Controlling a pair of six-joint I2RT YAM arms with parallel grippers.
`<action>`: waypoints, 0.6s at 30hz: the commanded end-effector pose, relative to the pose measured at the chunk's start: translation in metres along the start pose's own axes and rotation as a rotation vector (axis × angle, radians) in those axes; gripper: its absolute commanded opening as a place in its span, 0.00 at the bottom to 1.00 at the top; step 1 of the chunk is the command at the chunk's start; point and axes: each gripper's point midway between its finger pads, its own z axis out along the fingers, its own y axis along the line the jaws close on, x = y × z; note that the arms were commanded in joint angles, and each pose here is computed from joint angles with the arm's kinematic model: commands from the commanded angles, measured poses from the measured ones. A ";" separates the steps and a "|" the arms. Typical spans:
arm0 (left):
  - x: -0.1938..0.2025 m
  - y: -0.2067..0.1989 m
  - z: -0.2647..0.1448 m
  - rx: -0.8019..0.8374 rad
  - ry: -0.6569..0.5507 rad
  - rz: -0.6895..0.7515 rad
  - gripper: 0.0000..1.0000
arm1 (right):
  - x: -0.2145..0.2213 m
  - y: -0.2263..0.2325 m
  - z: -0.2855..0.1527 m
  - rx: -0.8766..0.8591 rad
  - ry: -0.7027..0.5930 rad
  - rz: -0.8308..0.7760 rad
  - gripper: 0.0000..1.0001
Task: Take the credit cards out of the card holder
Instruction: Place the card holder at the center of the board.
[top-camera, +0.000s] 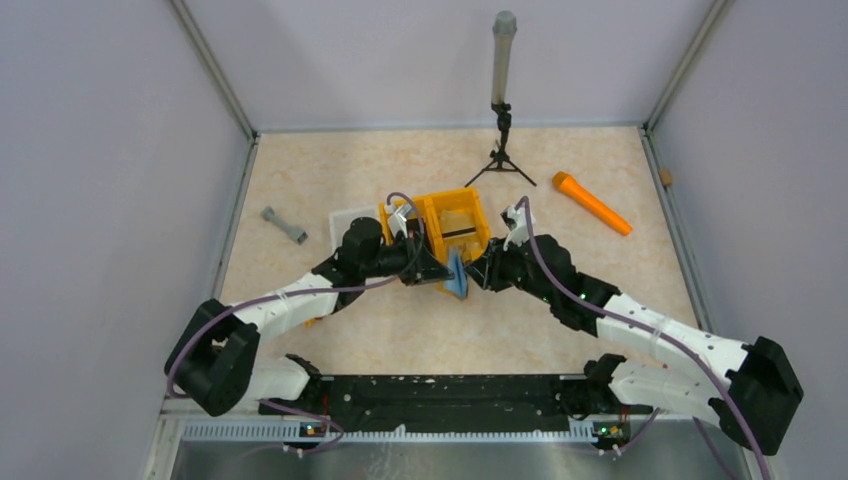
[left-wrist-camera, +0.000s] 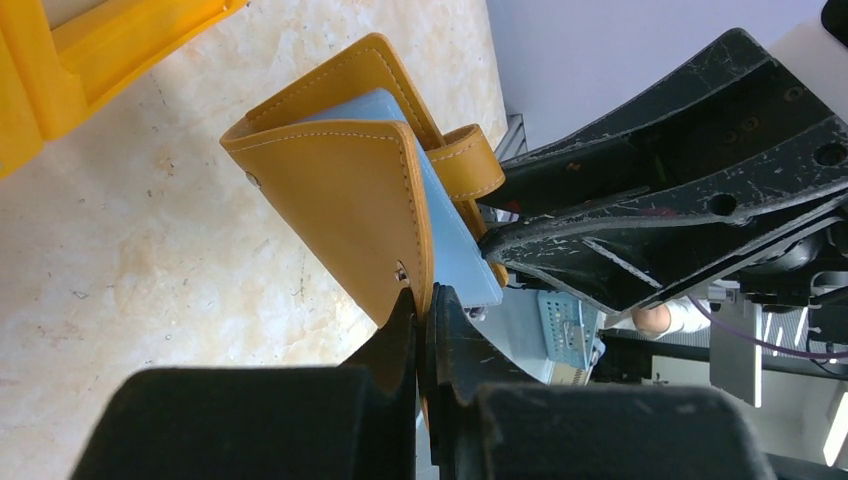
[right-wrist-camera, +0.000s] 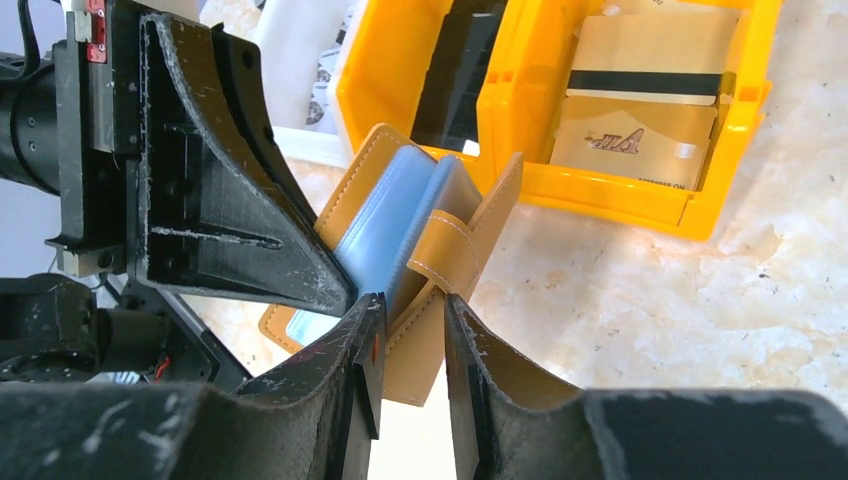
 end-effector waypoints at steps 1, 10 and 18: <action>-0.005 -0.032 0.006 0.122 -0.013 0.103 0.00 | 0.004 -0.009 0.004 0.045 0.005 -0.026 0.28; -0.002 -0.018 0.018 0.058 -0.007 0.119 0.00 | 0.008 0.004 0.008 -0.031 0.006 -0.008 0.39; 0.003 -0.007 0.028 0.065 0.004 0.082 0.01 | 0.021 0.011 0.008 -0.090 0.052 -0.002 0.00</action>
